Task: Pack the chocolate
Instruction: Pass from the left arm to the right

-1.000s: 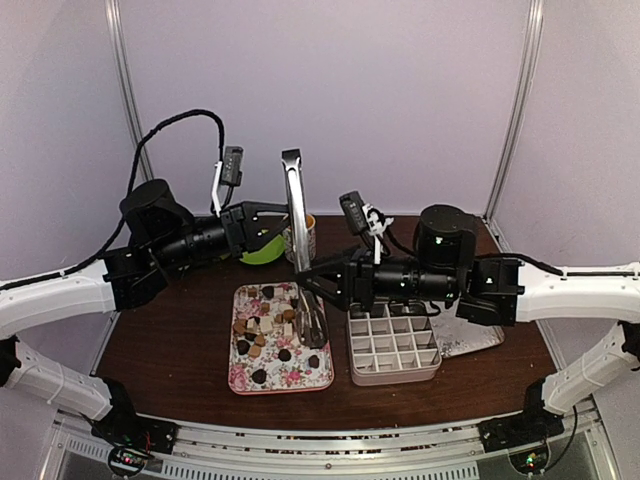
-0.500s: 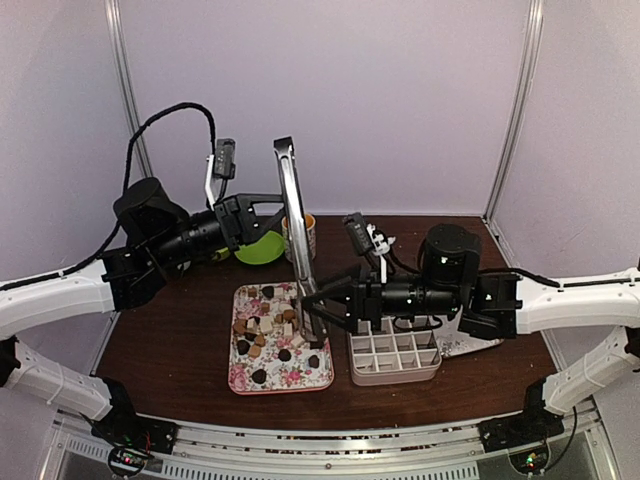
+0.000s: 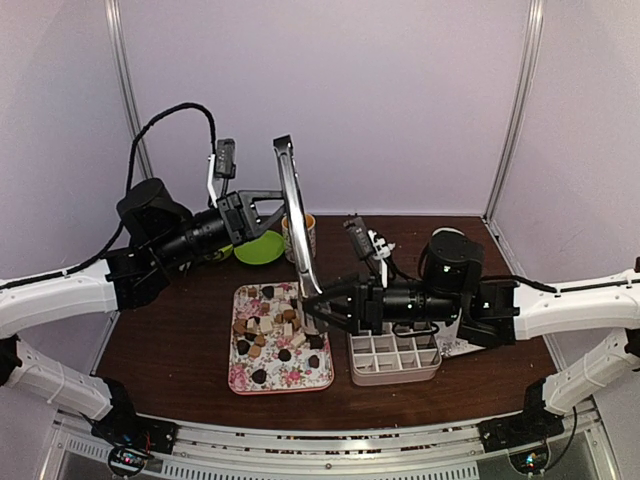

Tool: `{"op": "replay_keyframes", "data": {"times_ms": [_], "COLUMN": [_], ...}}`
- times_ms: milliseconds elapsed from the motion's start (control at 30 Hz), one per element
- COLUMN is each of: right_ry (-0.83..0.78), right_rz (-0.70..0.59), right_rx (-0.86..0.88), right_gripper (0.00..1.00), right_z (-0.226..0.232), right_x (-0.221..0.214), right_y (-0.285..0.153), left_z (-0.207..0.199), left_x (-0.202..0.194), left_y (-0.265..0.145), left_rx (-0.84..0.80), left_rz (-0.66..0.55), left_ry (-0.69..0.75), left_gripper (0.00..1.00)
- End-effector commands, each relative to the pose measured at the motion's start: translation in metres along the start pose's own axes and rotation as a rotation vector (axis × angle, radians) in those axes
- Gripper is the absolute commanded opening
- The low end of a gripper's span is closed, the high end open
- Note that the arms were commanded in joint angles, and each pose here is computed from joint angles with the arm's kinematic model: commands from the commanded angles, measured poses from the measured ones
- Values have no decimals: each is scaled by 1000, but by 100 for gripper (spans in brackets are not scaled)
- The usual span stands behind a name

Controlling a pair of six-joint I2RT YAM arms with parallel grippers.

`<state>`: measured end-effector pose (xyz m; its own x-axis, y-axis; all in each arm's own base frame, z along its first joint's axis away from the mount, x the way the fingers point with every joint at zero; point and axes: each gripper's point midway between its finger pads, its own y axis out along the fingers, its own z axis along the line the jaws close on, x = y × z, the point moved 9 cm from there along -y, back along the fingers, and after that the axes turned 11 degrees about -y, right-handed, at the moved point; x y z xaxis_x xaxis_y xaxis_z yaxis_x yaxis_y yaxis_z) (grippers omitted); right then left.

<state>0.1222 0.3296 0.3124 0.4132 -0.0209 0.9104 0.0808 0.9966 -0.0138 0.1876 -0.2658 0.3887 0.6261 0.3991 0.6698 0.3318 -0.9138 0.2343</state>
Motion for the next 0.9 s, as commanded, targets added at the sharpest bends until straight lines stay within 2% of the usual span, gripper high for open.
{"op": "replay_keyframes", "data": {"times_ms": [0,33,133,167,400,500,567,667,867], "right_ry": [46,64,110,120,101,100,119,186,248], "right_rz": [-50,-57,-75,-81,-105,-117,-125,-130,-146], "right_rx": [-21,-14,-17,-18,-54,-68,-81,-87,-64], "right_gripper": [47,48,64,66,66,71,69,60,54], "right_z": [-3,-4,-9,-11,-18,-20,-23,-29,-33], "right_x": [3,3,1,1,15,20,21,23,21], "right_y": [5,7,11,12,12,10,9,10,11], "left_z": [12,15,20,21,19,20,21,28,34], "left_x": [-2,-4,-8,-9,-12,-14,-15,-17,-18], "left_y": [4,5,9,10,16,17,18,20,21], "left_rx": [66,72,61,46,-1,2,12,60,87], "left_rz": [-35,-34,-22,-14,33,43,53,67,75], "left_ry": [-52,-70,-95,-99,-111,-120,-134,-166,-209], "left_gripper": [7,7,5,4,1,1,1,2,3]}}
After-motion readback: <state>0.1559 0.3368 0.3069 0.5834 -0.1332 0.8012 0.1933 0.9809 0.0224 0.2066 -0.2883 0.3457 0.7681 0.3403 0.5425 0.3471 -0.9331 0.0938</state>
